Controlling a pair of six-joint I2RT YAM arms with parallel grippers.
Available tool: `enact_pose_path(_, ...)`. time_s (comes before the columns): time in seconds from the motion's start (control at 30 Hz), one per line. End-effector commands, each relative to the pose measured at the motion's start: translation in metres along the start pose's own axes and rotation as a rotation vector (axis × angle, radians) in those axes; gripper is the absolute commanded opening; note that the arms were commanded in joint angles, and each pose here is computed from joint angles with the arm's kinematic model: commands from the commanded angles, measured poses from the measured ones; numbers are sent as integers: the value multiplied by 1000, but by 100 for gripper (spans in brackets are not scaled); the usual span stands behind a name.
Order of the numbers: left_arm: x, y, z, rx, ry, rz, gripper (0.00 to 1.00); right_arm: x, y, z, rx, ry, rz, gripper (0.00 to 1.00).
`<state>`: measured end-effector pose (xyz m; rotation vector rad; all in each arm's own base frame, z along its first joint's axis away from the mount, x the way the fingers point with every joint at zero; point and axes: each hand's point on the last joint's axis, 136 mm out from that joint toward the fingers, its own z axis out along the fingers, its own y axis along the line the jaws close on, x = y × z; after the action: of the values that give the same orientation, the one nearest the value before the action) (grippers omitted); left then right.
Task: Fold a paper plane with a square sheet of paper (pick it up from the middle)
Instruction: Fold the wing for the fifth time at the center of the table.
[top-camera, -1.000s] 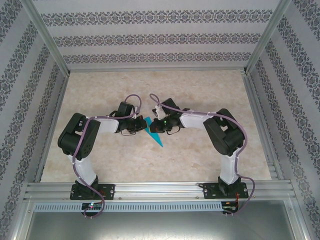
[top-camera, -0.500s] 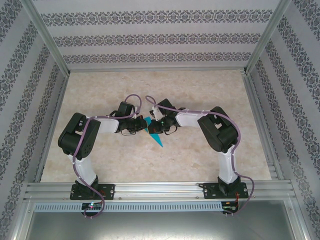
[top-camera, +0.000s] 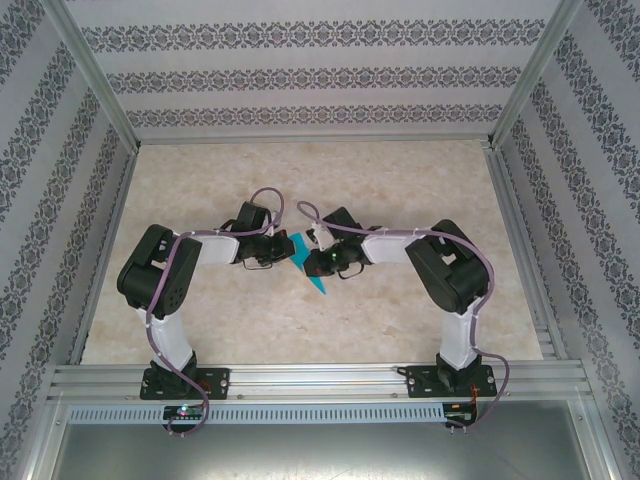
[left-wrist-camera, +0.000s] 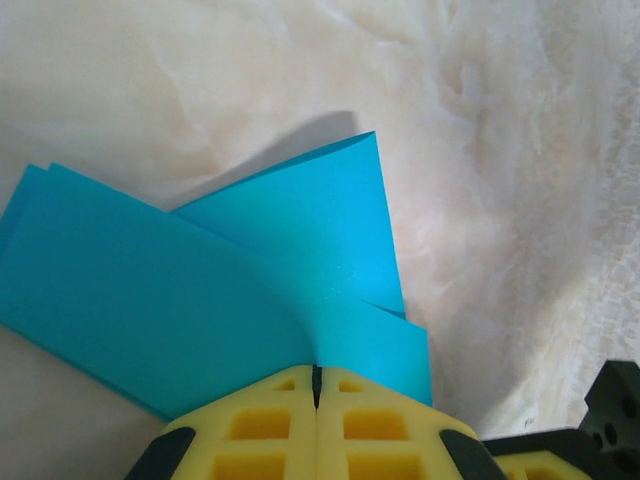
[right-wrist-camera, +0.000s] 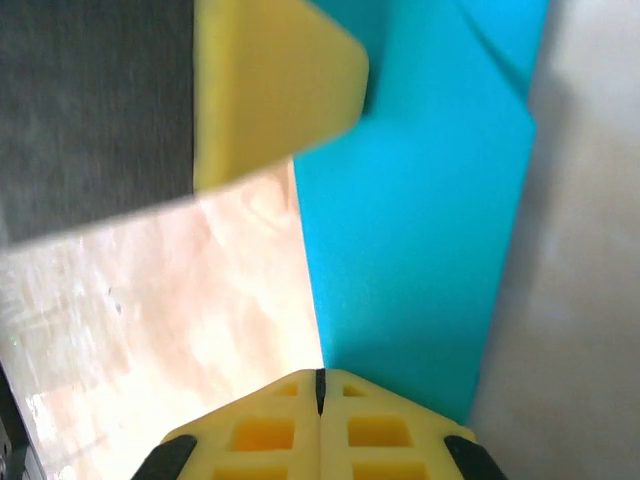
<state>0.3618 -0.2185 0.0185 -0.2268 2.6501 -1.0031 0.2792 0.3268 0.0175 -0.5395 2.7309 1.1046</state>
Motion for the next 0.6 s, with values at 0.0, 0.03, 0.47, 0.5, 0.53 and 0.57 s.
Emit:
enact_pose_path(0.0, 17, 59, 8, -205, 39, -65, 0, 61, -20, -2, 52, 149, 87, 0)
enact_pose_path(0.03, 17, 60, 7, -206, 38, -67, 0, 68, -21, -3, 52, 158, 94, 0)
enact_pose_path(0.47, 6, 46, 6, -175, 29, -45, 0, 120, -42, -31, 124, 168, 144, 0)
enact_pose_path(0.5, 5, 45, 6, -172, 28, -40, 0, 118, -40, -33, 123, 156, 137, 0)
enact_pose_path(0.53, 3, 43, 6, -169, 26, -32, 0, 114, -39, -36, 124, 141, 130, 0)
enact_pose_path(0.57, 2, 42, 5, -168, 24, -26, 0, 111, -36, -39, 120, 127, 123, 0)
